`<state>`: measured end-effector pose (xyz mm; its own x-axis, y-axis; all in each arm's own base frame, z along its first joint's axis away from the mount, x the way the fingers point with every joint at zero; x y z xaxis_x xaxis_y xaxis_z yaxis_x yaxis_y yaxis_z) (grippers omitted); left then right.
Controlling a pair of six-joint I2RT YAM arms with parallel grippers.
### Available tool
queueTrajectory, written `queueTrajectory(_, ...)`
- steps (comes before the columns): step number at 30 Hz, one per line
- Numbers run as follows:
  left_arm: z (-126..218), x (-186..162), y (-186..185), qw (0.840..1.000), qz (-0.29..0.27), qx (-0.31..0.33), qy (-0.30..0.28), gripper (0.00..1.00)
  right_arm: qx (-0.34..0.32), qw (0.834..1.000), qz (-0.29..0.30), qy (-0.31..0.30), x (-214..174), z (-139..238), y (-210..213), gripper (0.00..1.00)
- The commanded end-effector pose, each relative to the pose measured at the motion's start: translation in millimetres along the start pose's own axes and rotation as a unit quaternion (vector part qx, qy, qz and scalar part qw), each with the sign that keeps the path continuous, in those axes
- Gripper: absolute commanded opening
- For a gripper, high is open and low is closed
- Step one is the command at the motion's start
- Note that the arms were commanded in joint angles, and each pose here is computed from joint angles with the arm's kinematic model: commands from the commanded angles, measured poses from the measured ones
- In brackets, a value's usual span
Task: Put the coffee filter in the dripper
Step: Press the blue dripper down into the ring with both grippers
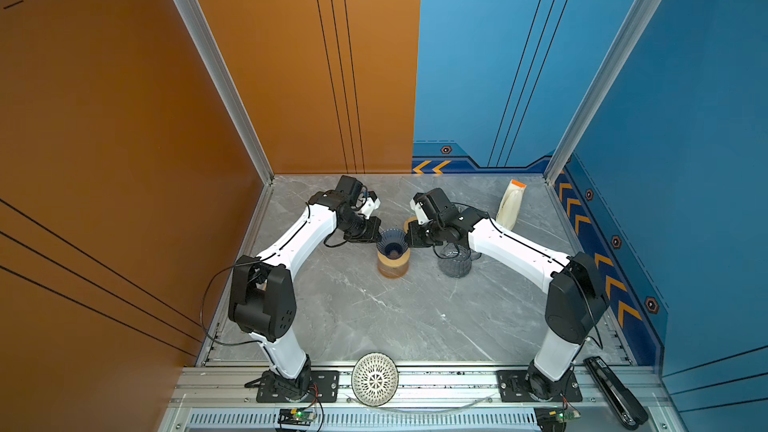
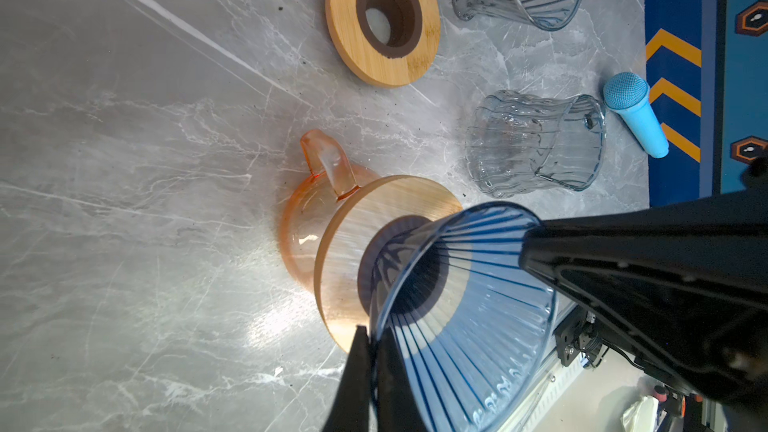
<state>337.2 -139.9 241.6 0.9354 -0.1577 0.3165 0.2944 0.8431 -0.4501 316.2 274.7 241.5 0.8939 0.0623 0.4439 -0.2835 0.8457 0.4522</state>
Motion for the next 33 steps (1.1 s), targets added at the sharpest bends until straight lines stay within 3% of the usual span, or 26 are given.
queueTrajectory(1, -5, -20, 25, 0.996, 0.012, 0.064, 0.065, 0.02, -0.045, 0.994, 0.018, 0.102, -28, -32, -17, 0.0)
queueTrajectory(22, 42, -27, 56, 0.994, 0.054, 0.087, 0.029, 0.05, 0.033, 0.992, 0.062, 0.105, -12, -54, 43, 0.04)
queueTrajectory(33, 47, -20, 51, 0.995, 0.058, 0.075, 0.017, 0.15, 0.042, 0.995, 0.057, 0.075, 3, -37, 49, 0.13)
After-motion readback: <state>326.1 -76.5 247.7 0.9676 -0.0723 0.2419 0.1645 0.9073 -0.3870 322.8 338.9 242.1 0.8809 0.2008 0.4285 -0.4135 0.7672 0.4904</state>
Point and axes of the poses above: each gripper's point midway between its finger pads, its own z axis back along the fingers, its own y axis along the line the jaws close on, x = y × z, the point moved 10 cm from there along z, back along the fingers, and after that the axes turned 1 degree about -z, right-handed, at the moved point
